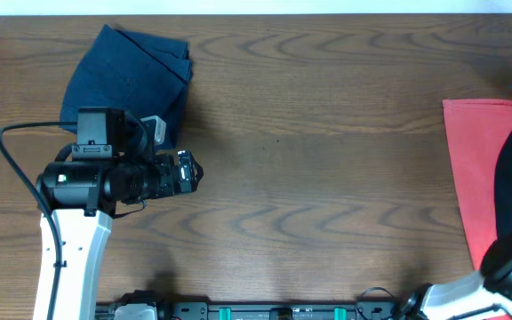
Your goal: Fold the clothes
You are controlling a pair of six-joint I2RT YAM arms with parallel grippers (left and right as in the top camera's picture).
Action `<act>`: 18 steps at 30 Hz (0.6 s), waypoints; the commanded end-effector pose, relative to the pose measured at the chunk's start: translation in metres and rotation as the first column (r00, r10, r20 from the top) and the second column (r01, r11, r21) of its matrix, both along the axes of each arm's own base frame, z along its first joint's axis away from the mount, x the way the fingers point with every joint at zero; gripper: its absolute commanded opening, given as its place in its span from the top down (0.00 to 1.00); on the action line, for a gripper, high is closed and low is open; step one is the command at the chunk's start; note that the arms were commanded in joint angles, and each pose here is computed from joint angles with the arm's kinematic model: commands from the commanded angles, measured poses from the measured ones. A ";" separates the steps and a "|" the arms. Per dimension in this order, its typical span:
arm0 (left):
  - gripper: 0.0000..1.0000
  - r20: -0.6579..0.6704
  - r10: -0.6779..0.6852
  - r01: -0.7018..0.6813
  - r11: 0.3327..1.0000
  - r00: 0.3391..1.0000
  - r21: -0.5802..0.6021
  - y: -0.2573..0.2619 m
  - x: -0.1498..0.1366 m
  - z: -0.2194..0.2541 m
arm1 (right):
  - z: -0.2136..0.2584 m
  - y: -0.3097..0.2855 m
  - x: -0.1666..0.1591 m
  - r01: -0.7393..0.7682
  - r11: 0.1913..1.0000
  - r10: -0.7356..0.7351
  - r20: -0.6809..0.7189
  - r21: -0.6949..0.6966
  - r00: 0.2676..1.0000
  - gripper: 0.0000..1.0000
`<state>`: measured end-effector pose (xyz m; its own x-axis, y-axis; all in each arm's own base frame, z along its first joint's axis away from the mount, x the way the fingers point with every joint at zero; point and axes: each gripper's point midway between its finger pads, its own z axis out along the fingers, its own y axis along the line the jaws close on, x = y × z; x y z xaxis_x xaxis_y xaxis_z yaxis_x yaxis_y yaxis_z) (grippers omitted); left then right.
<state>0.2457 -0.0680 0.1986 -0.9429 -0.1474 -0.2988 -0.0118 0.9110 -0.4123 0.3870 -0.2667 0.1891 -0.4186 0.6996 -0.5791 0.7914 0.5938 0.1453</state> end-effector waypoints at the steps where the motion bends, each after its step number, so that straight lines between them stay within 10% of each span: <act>1: 0.02 0.024 -0.019 0.019 1.000 1.000 -0.011 -0.003 0.003 0.008 | -0.024 -0.048 -0.032 0.160 0.987 -0.159 -0.050 0.017 0.986 0.07; 18: 0.02 0.023 -0.018 0.019 1.000 1.000 -0.010 -0.003 0.003 0.007 | -0.108 -0.133 -0.067 0.162 0.973 -0.164 -0.006 0.162 0.986 0.10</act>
